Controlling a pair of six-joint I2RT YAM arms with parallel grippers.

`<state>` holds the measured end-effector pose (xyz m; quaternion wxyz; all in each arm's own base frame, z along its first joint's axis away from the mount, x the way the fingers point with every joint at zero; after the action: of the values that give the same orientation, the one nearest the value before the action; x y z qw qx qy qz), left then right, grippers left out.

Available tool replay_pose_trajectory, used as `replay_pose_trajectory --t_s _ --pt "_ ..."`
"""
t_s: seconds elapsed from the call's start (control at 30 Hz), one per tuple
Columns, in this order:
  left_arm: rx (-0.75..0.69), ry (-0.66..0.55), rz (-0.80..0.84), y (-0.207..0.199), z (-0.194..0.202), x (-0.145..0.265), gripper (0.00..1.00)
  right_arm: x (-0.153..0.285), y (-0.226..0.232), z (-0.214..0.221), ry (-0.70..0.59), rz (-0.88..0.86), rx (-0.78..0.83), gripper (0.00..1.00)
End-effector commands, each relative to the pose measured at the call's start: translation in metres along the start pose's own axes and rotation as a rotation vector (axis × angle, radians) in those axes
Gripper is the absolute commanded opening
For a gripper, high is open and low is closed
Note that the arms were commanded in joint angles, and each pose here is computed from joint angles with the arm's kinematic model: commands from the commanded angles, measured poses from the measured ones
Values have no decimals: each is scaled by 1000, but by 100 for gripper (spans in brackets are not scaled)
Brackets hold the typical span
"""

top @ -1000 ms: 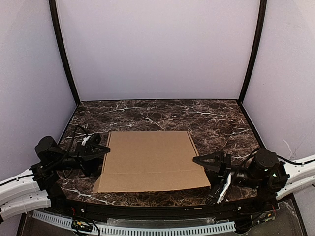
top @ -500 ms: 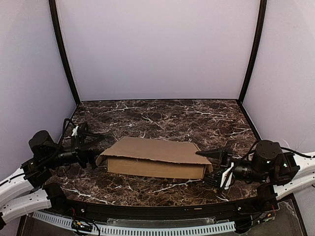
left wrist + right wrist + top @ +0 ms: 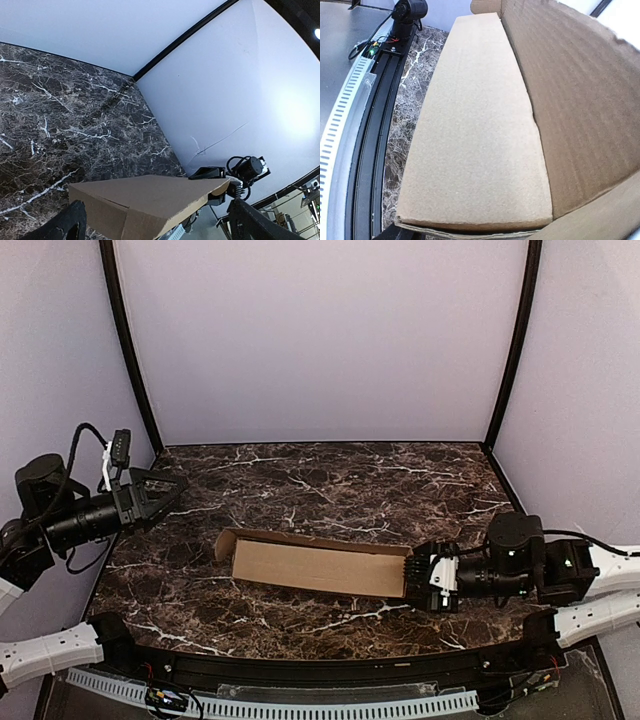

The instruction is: Fold the paper box

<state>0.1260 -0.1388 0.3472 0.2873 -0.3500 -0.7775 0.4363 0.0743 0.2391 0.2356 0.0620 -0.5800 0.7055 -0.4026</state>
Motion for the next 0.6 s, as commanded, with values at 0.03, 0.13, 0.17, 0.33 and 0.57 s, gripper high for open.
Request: replay_pose_trajectory --t_s 0.03,0.13,0.17,0.33,0.57 --pt "-146 81 -133 18 5 -12 99 -8 -10 -9 -108 -118 -220 30" --pt "-152 119 -122 21 9 -19 99 -14 -5 -3 -128 -191 -273 29" --pt "-149 137 -114 21 11 -23 99 -16 -3 -1 -129 -205 -285 28" --pt "-151 230 -125 31 22 -33 99 -27 0 11 -125 -210 -347 27" --pt "-140 343 -197 47 34 -42 99 -34 1 27 -89 -138 -380 27"
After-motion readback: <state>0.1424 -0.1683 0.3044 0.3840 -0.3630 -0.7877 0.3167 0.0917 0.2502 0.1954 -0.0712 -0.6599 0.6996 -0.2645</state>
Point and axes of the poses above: each gripper's point midway between its finger pads, its own x axis back along the fingers, its own y axis along the line the jaws close on, z = x × y, the point moved 6 cm from there along x, back along the fingers, and after that the axes turned 12 degrees about x, right-handed, at the moved point
